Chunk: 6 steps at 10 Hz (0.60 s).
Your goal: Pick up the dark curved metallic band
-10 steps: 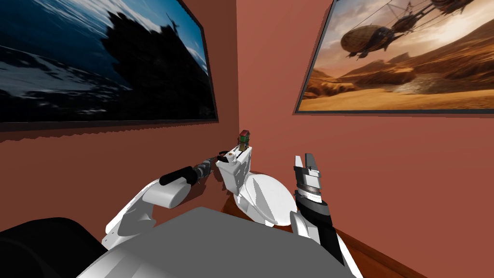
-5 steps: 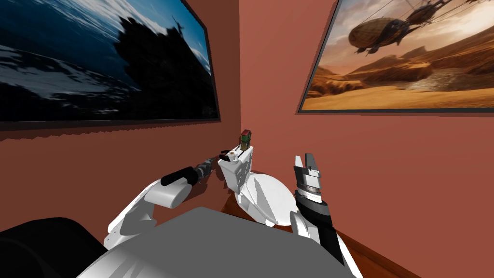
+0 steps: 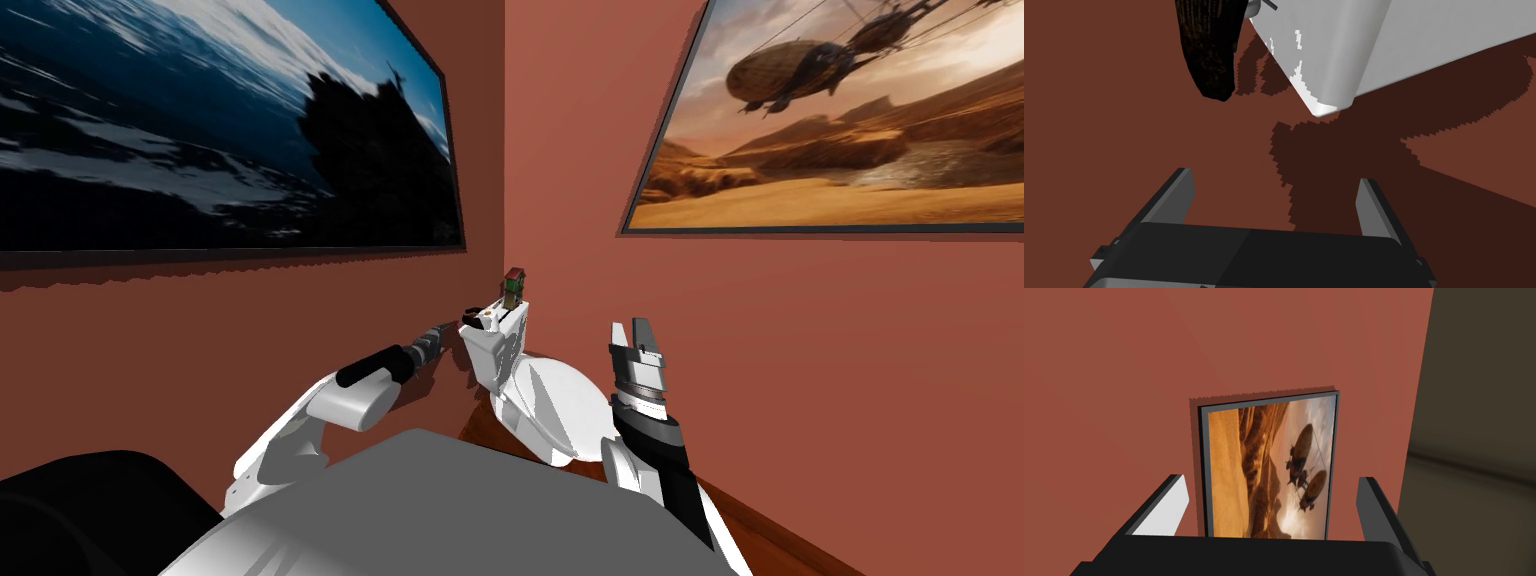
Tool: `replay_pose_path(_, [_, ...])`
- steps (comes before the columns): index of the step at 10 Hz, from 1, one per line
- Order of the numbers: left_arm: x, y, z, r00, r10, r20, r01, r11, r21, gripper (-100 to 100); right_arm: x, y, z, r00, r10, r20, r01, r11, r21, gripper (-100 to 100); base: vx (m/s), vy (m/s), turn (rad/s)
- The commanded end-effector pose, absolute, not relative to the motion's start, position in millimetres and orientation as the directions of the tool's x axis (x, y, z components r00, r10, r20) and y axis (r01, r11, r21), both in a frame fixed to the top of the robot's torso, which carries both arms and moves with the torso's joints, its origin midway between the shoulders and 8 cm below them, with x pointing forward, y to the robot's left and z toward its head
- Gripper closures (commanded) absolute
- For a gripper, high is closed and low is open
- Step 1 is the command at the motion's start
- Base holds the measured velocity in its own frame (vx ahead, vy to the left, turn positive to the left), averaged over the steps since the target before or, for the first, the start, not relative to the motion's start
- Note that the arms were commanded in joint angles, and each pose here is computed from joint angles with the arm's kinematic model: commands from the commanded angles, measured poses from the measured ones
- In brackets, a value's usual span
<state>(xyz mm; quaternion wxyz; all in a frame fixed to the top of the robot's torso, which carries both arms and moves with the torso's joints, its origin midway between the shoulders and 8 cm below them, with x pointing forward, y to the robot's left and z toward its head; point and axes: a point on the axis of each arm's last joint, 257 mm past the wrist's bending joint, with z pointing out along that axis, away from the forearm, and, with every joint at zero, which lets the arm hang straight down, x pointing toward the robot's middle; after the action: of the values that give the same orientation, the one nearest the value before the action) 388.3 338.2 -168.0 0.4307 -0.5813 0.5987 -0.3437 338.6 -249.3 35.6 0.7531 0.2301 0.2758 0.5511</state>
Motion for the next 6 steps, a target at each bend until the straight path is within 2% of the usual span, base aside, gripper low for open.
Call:
replay_pose_path(1, [393, 334, -163, 0.037, -0.991, -0.126, -0.374, 0.103, -0.922, -100, 339, -249, 36, 0.24, 0.957, -0.162, -0.703, 0.287, 0.651, 0, -0.057, 0.005, 0.024])
replay_pose_path(6, [412, 322, -143, 0.011, -0.991, -0.136, -0.279, 0.128, -0.952, -100, 339, -249, 36, 0.24, 0.957, -0.162, -0.703, 0.287, 0.651, 0, -0.061, 0.02, 0.008])
